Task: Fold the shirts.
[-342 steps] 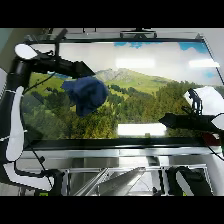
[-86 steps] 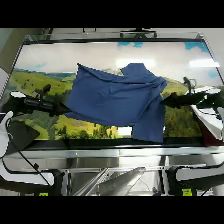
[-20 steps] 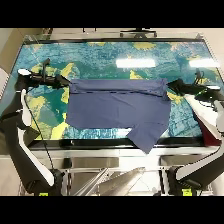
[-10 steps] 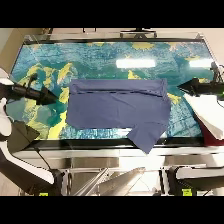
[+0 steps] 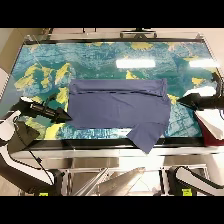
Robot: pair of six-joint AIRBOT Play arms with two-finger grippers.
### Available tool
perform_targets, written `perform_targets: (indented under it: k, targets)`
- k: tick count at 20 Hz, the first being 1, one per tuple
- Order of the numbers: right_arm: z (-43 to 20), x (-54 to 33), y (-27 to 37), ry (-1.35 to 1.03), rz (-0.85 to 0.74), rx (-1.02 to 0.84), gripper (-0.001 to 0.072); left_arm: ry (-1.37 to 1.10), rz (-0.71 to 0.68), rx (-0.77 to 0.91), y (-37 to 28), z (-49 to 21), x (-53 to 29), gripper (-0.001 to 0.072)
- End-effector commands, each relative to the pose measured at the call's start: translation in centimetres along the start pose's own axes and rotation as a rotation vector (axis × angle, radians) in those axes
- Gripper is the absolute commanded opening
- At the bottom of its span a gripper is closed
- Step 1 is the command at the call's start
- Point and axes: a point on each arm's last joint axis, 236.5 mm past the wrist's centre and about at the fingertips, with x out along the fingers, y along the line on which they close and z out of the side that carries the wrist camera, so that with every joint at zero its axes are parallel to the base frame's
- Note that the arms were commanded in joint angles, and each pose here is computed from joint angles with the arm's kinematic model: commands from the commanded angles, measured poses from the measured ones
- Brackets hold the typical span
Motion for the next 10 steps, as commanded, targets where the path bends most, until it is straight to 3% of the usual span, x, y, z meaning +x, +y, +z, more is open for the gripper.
perform_targets:
  k: [1,3,7,8,10]
  targets:
    - [-2.9,-0.7,-1.0,0.049,-0.058,0.043,0.0403,0.064,-0.018,0.040,-1.6,-1.5,0.7,0.0160]
    - [-4.3,-1.5,-2.6,0.043,-0.108,0.098,0.0366,0.047,-0.009,0.065,-2.6,-1.7,-0.1,0.0149]
    - [-7.0,-0.8,-6.1,0.017,-0.187,0.215,0.0378,-0.048,0.041,0.079,-2.3,-1.9,-0.8,0.0138]
    - [-8.4,0.1,-6.7,0.036,-0.184,0.248,0.0397,-0.055,0.044,0.086,-2.2,-1.9,-0.8,0.0025]
    - [-11.1,2.2,-7.8,0.065,-0.176,0.335,0.0397,-0.042,0.035,0.085,-2.3,-2.2,-0.7,0.0029]
